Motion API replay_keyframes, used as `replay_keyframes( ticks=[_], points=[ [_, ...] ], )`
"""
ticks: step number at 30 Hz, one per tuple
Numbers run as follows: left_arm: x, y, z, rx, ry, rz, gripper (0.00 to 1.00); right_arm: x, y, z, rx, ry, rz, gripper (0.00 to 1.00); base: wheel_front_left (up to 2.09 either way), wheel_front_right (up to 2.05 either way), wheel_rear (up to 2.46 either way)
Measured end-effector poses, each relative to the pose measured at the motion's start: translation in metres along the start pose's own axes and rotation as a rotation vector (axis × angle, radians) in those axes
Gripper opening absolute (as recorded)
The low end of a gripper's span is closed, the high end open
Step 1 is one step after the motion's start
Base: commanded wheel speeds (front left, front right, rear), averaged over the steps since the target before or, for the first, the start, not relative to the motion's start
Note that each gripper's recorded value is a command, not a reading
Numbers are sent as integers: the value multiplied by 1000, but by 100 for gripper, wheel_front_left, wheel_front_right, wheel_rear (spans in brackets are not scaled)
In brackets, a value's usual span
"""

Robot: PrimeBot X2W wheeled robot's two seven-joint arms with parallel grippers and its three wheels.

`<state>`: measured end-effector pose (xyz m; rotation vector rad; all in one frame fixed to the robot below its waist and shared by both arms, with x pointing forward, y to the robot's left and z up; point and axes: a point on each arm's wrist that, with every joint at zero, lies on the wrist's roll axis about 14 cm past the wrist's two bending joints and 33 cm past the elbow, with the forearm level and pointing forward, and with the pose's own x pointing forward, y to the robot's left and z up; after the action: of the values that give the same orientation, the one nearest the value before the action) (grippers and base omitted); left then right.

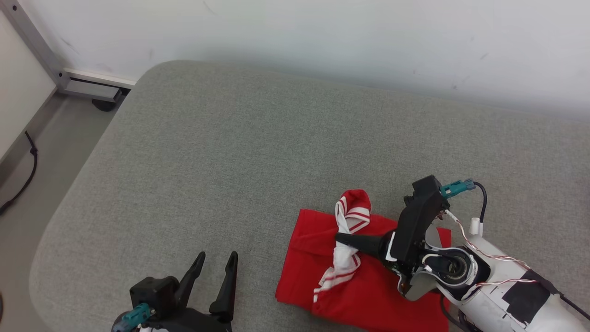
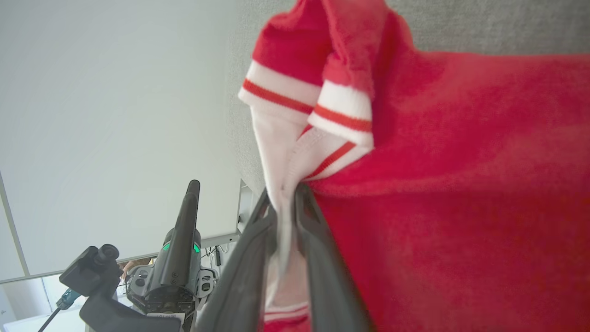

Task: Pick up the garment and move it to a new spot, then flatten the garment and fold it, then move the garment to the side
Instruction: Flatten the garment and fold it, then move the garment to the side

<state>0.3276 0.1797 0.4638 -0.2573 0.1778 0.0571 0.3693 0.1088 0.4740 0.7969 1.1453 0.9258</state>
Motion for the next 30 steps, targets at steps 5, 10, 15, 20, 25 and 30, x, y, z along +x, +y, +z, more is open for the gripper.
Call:
replay_keyframes(
  ticks=[5,10,15,20,25,30],
  points=[
    [-2,4,-2,2,-1,12,100,2,-2,0,5,-6,-11,100,0,0,0],
    [-4,8,1,6,-13,16,100,-4,-2,3,-9,-28,-12,100,0,0,0],
    [-7,7,2,8,-21,9,100,-20,-2,12,-67,-72,-21,100,0,0,0],
    [-10,2,-4,7,-12,-8,100,-49,-24,22,-134,-141,-96,100,0,0,0],
    [-7,-3,1,15,-27,-32,100,-79,-49,27,-219,-180,-205,100,0,0,0],
    [-3,-10,4,17,-36,-59,100,-93,-66,17,-269,-159,-285,100,0,0,0]
  ],
)
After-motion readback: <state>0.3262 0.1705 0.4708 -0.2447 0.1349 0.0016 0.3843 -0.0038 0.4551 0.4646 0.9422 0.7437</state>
